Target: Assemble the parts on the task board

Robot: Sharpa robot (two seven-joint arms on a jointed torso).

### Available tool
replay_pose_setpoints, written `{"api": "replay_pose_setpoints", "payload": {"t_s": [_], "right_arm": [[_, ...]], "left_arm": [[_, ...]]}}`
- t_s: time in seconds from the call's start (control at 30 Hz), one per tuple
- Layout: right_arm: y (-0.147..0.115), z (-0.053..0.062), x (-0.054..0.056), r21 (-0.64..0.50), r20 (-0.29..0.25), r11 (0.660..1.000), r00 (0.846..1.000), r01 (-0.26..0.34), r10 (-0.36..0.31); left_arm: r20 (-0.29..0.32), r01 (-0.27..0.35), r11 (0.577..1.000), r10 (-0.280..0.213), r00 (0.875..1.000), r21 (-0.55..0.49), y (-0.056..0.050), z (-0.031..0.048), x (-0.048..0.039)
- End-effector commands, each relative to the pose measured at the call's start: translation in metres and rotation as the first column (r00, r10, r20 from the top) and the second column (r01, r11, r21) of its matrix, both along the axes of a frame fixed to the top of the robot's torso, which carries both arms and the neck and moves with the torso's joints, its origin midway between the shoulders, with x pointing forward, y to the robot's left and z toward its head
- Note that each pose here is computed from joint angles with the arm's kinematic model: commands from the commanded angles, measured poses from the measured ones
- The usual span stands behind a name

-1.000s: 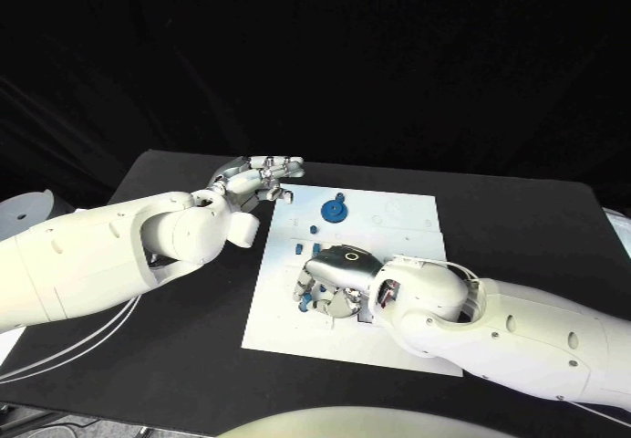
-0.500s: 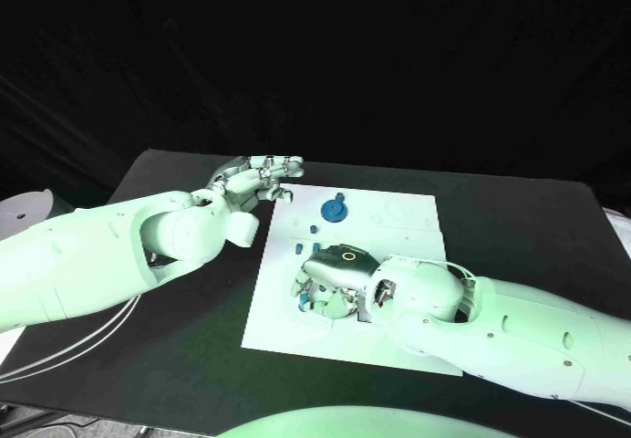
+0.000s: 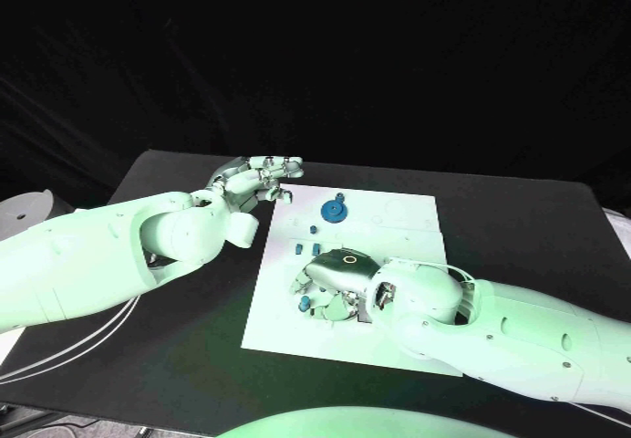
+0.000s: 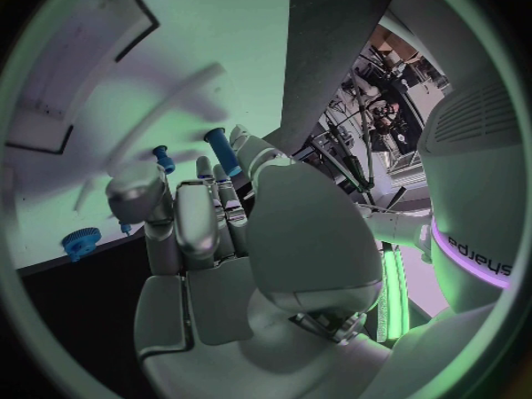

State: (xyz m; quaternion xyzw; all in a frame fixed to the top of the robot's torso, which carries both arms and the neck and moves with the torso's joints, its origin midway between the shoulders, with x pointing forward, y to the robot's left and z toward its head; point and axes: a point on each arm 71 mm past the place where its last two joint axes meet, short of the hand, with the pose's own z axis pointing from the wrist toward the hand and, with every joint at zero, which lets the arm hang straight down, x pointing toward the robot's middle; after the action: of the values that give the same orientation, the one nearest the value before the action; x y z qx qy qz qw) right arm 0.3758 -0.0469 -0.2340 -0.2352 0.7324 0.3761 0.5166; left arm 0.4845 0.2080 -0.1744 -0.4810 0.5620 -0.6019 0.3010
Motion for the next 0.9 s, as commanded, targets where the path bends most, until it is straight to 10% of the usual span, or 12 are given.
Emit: {"api": "replay_pose_setpoints", "payload": {"t_s": [0.03, 0.27, 0.43, 0.9], "right_arm": [[-0.005, 0.005, 0.003, 0.051, 0.050, 0.997, 0.997, 0.058, -0.061], [-0.026, 0.020, 0.002, 0.158, 0.056, 0.981, 0.991, 0.111, -0.121], [-0.063, 0.037, 0.011, 0.180, -0.036, 0.958, 0.975, 0.223, -0.220], [-0.169, 0.037, -0.002, -0.018, -0.147, 0.819, 0.809, 0.573, -0.569]], "left_arm": [[0.011, 0.011, 1.000, -0.011, 1.000, -0.006, -0.002, 0.0015, -0.0004], [0.010, 0.007, 1.000, -0.007, 1.000, -0.005, 0.000, 0.0014, -0.0002], [0.009, 0.007, 1.000, -0.007, 1.000, -0.004, 0.001, 0.0012, -0.0001], [0.007, -0.005, 1.000, 0.005, 1.000, 0.002, 0.007, 0.0008, -0.0002]]}}
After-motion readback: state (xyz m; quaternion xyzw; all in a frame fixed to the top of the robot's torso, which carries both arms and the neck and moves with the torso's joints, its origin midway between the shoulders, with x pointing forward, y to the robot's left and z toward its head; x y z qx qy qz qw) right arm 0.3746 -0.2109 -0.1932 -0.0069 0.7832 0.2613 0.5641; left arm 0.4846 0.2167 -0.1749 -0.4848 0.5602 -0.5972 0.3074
